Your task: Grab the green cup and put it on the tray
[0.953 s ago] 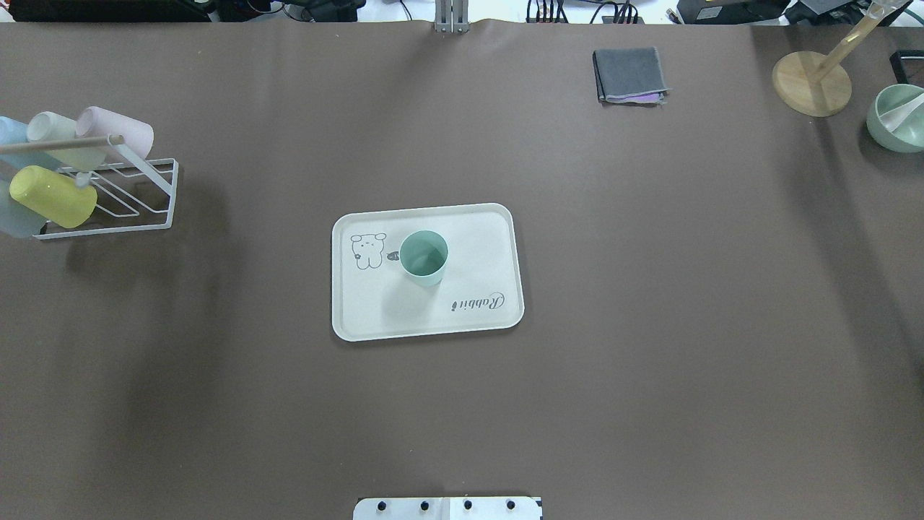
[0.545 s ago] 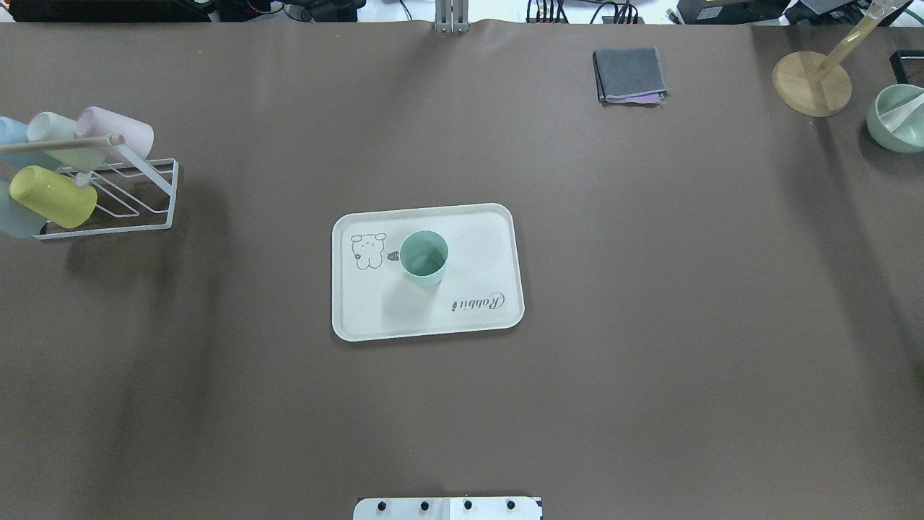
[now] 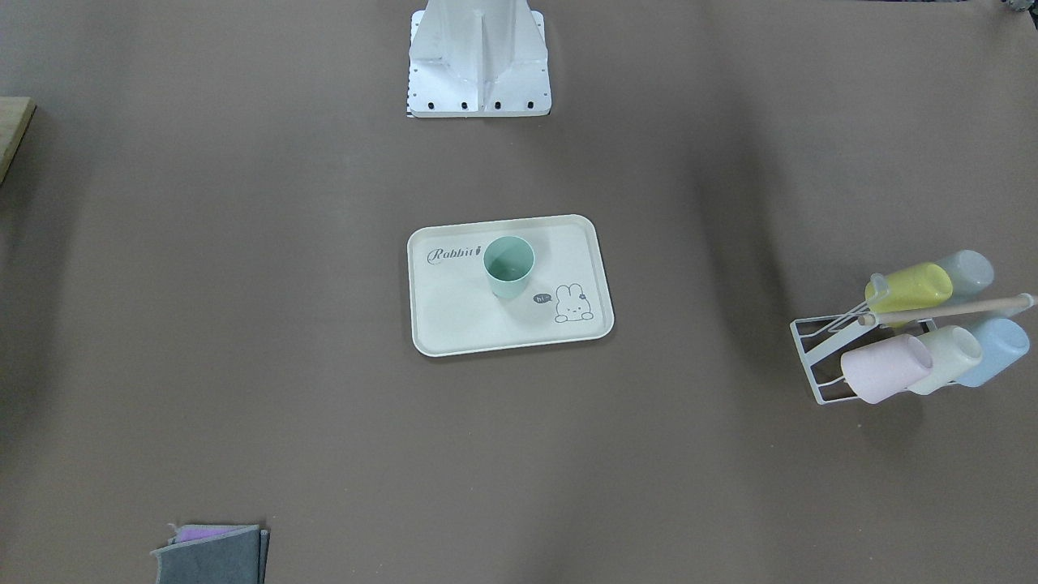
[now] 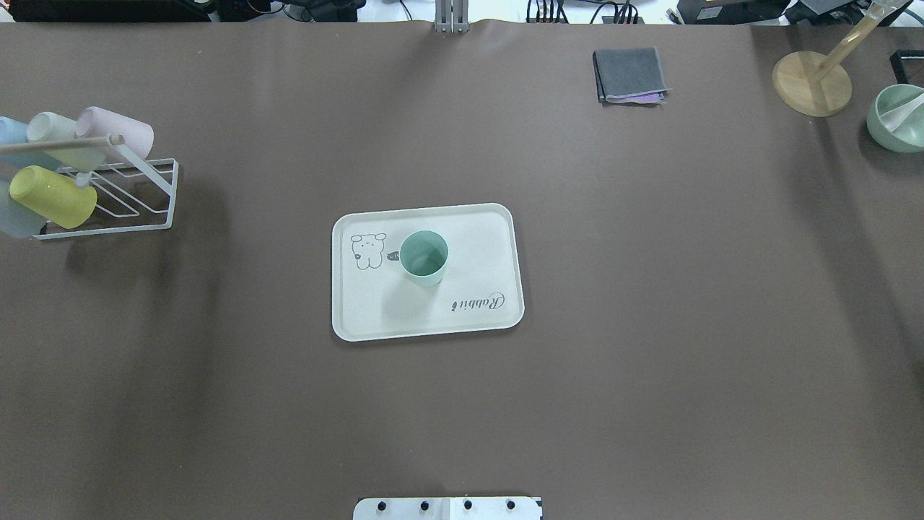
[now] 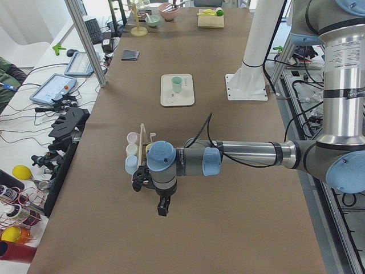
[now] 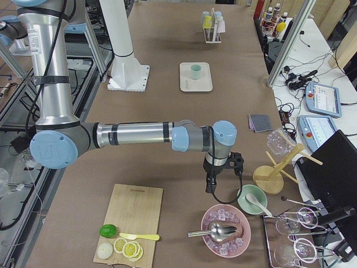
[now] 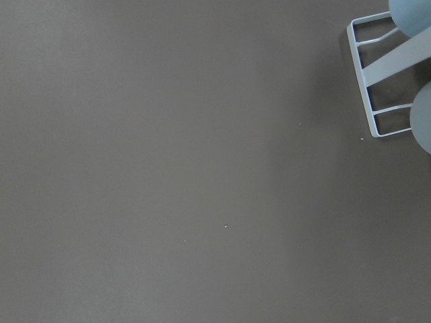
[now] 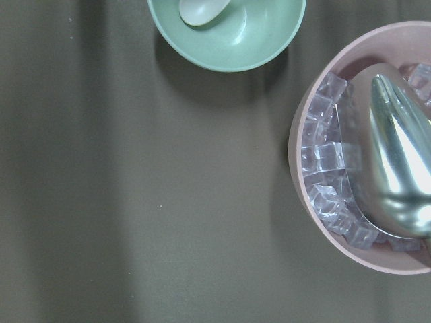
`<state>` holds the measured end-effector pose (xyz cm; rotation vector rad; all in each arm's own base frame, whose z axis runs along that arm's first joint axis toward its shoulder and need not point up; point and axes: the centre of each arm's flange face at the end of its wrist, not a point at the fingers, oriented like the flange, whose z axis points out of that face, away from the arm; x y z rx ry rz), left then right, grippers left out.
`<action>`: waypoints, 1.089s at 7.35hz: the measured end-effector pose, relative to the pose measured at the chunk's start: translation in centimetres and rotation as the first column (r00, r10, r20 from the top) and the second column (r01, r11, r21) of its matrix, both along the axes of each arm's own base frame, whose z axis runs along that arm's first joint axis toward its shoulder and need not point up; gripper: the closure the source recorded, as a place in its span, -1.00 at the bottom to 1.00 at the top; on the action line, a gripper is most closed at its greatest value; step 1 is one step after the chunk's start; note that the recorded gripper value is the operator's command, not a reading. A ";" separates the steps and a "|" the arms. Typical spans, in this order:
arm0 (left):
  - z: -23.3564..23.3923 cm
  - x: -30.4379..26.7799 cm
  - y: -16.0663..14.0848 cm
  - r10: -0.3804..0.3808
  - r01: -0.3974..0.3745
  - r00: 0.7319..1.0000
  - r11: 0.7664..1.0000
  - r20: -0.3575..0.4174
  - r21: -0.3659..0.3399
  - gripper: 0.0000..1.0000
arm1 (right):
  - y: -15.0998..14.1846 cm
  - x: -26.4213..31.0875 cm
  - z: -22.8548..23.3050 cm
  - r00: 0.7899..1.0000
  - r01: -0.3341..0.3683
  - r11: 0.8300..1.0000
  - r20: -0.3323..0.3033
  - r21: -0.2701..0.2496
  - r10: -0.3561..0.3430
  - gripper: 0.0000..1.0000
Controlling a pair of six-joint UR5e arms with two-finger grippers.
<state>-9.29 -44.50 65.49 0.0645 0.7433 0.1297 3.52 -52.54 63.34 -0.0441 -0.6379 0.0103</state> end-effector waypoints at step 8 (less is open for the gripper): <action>0.5 -0.2 0.6 0.002 -0.002 1.000 1.000 0.002 -0.007 -0.98 | -0.1 0.0 -0.2 1.000 0.000 1.000 0.002 0.004 0.000 -1.00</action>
